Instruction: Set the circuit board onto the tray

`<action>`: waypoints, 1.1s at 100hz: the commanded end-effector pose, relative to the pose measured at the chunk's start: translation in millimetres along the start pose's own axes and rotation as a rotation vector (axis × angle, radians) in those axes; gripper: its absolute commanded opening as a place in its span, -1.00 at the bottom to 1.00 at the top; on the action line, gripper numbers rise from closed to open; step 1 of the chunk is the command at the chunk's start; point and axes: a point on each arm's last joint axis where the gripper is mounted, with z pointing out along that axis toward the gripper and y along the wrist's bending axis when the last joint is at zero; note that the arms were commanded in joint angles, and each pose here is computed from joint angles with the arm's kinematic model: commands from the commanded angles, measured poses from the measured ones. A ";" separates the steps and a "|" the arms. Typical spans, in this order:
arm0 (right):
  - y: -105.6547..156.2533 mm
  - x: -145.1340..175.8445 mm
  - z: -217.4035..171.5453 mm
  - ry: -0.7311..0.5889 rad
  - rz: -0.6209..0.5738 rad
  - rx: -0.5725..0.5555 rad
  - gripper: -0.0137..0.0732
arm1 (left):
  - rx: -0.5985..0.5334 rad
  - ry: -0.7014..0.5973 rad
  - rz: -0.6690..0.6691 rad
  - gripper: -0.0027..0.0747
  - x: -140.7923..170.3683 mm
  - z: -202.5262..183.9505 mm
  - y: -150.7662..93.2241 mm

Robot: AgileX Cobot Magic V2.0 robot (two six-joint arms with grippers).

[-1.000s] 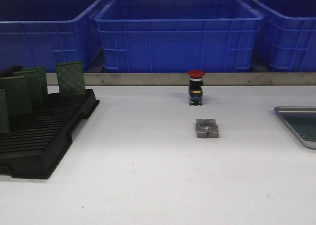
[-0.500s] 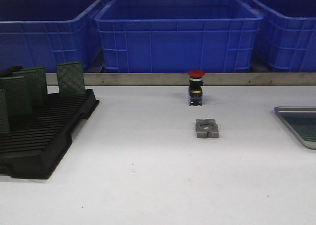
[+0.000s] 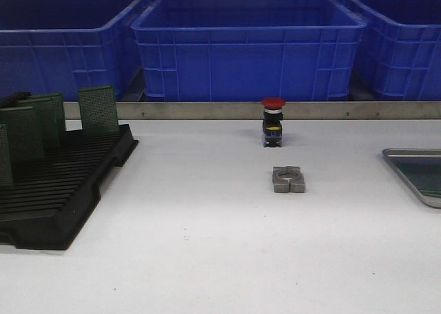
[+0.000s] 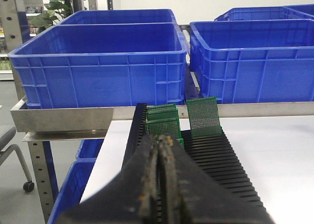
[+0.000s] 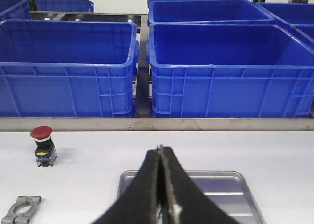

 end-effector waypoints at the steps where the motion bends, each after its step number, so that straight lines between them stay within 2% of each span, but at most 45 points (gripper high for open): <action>1: 2.6 -10.3 -0.7 -0.160 -0.016 -0.035 -0.85 | 0.013 -0.115 -0.016 -0.98 -9.4 -3.3 -1.2; 21: 5.3 8.2 -5.2 -0.218 -0.012 -0.085 -0.85 | 0.013 -0.115 -0.016 -0.98 -9.4 -3.3 -1.2; 49: 3.6 35.2 -19.3 -0.299 -0.004 -0.089 -0.85 | 0.013 -0.115 -0.016 -0.98 -9.4 -3.3 -1.2; 110: 3.3 36.9 -21.9 -0.299 -0.009 -0.087 -0.85 | 0.013 -0.113 -0.016 -0.98 -9.2 -3.3 -1.1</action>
